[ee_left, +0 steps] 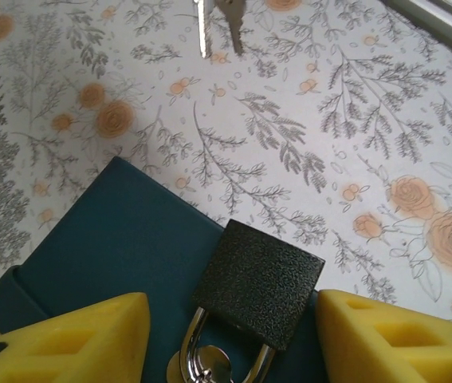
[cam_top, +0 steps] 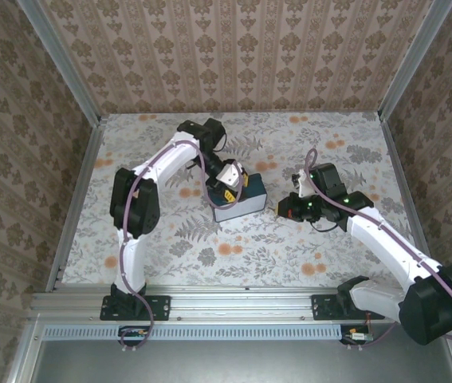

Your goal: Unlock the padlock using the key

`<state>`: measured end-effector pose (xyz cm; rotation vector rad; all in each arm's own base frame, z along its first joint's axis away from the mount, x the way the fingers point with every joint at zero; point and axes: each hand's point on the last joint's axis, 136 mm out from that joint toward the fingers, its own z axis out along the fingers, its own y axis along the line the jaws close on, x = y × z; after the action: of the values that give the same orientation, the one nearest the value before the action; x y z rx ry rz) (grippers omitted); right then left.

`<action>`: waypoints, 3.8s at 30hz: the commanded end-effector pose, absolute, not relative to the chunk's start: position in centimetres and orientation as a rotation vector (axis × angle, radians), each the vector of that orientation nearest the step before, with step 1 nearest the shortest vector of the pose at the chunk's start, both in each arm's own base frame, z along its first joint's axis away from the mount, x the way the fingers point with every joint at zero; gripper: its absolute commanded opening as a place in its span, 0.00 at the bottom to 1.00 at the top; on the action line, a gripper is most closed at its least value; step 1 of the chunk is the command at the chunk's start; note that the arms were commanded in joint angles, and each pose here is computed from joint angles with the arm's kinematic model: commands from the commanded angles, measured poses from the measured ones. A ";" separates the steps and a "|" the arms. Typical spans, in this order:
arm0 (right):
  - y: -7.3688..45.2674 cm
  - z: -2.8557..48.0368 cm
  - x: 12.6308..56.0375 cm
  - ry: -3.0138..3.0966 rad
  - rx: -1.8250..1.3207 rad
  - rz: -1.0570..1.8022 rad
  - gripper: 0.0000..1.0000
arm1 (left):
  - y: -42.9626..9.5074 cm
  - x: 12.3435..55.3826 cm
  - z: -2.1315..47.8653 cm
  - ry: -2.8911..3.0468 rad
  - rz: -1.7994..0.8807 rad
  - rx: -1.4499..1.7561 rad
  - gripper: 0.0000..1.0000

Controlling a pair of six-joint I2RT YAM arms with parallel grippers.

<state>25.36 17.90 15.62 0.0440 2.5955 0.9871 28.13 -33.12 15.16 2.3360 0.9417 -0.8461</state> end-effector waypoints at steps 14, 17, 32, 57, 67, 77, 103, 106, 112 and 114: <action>18.5 16.7 25.6 2.537 -0.009 1.037 0.00 | -34.0 26.9 14.7 0.965 -0.889 2.378 0.58; 18.6 16.4 25.6 2.544 -0.005 1.038 0.00 | -34.1 26.4 15.6 0.954 -0.926 2.368 0.58; 18.6 16.0 25.6 2.547 0.005 1.042 0.00 | -33.9 26.4 15.1 0.990 -0.939 2.359 0.55; 22.2 17.6 27.1 2.318 0.102 1.355 0.00 | -34.4 26.6 15.3 1.083 -0.923 2.263 0.22; 23.4 16.4 27.9 2.313 0.050 1.444 0.00 | -34.1 27.0 16.5 1.104 -0.951 2.181 0.19; 23.6 15.8 28.4 2.313 0.100 1.507 0.00 | -34.0 27.1 16.5 1.115 -0.946 2.170 0.18; 23.0 15.8 29.1 2.299 0.402 1.652 0.00 | -33.7 28.0 15.6 1.158 -0.842 2.163 0.20; 23.1 15.8 29.3 2.299 0.403 1.655 0.00 | -33.7 28.1 15.6 1.158 -0.839 2.160 0.20; 23.2 15.7 29.6 2.302 0.400 1.649 0.00 | -33.7 28.1 15.7 1.159 -0.838 2.159 0.20; 23.2 15.6 29.5 2.304 0.402 1.647 0.00 | -33.7 28.1 15.6 1.161 -0.839 2.159 0.20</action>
<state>29.41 22.96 15.34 0.4207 2.3133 1.6295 28.04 -34.33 15.00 2.1666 1.1441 -0.8624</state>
